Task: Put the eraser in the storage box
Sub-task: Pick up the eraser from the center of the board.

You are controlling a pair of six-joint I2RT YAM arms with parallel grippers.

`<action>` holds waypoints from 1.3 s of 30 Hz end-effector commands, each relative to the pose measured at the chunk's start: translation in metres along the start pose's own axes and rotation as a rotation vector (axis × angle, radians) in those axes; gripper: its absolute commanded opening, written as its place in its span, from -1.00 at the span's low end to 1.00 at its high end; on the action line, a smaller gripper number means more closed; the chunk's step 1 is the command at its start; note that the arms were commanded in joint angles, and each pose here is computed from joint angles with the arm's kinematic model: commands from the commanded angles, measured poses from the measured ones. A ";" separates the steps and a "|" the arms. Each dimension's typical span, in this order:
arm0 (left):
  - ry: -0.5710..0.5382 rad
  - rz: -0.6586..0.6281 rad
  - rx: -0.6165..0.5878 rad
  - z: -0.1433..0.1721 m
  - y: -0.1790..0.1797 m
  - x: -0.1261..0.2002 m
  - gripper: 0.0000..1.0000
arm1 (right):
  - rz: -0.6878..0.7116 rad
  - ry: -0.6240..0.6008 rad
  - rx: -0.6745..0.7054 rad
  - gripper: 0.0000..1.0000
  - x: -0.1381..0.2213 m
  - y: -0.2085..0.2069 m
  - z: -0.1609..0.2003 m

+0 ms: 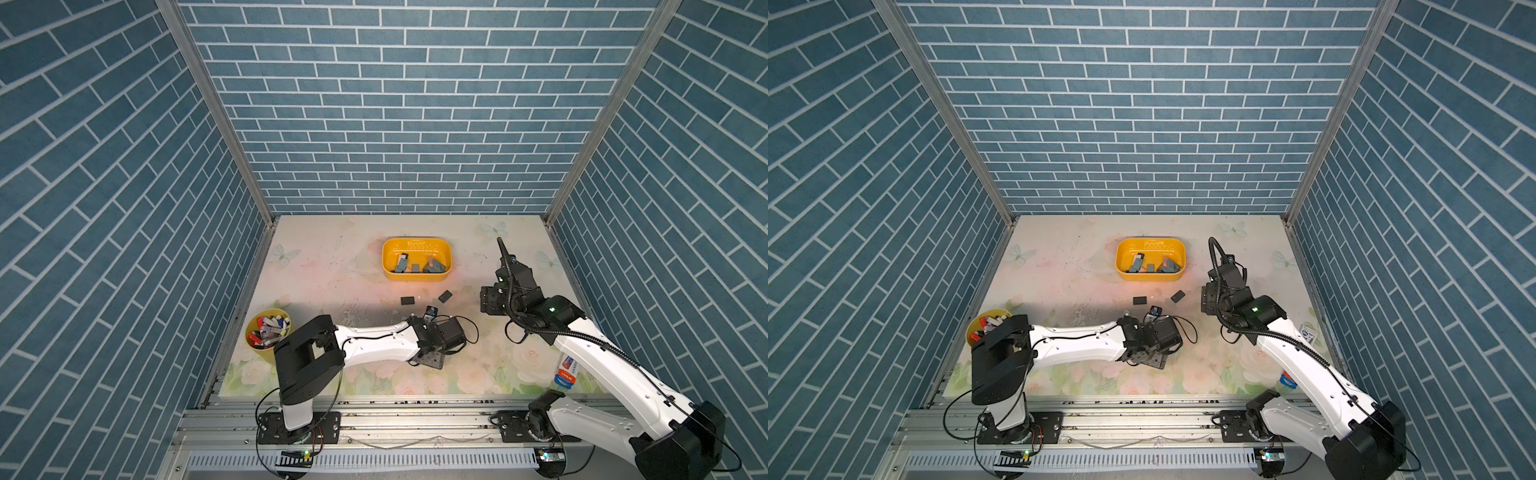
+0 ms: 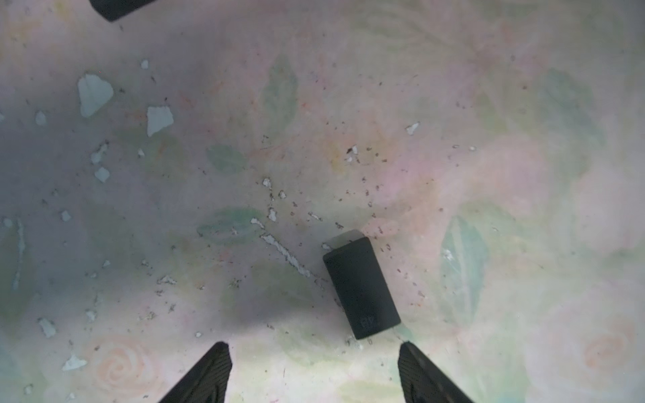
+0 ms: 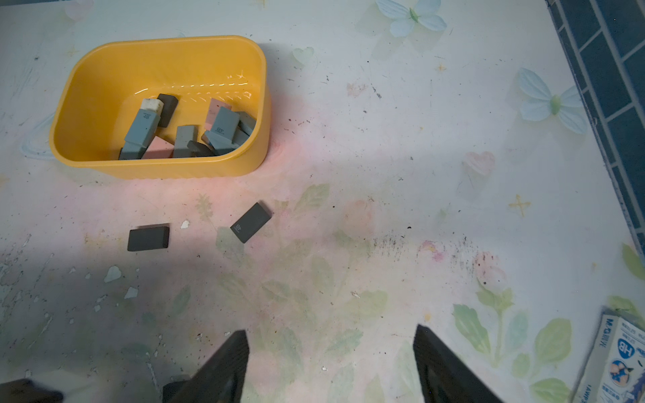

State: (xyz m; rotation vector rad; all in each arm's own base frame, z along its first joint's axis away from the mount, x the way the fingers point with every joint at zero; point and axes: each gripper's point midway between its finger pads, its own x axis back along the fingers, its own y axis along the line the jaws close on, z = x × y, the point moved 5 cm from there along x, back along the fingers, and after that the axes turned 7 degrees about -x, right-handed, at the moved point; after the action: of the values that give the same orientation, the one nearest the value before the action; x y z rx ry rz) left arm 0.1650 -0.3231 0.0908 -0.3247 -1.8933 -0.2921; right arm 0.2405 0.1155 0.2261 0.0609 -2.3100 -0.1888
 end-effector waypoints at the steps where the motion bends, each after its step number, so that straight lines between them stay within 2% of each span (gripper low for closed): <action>1: -0.008 -0.030 0.108 -0.007 -0.002 0.005 0.61 | -0.012 -0.016 -0.040 0.53 0.004 -0.001 0.000; 9: 0.001 -0.044 0.175 -0.015 -0.014 -0.003 0.58 | -0.027 -0.012 -0.042 0.51 0.004 -0.001 0.003; 17: 0.021 -0.056 0.209 -0.014 -0.017 -0.013 0.44 | -0.030 -0.008 -0.043 0.51 0.003 -0.002 0.006; 39: 0.093 -0.069 0.218 -0.008 -0.012 -0.045 -0.29 | -0.050 0.004 -0.052 0.50 0.006 0.000 0.008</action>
State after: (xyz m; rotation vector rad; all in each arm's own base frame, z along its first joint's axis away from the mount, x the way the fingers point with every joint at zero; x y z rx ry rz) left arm 0.1816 -0.3483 0.0655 -0.1233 -1.8634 -0.1175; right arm 0.2324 0.1157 0.2246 0.1085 -2.3063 -0.2181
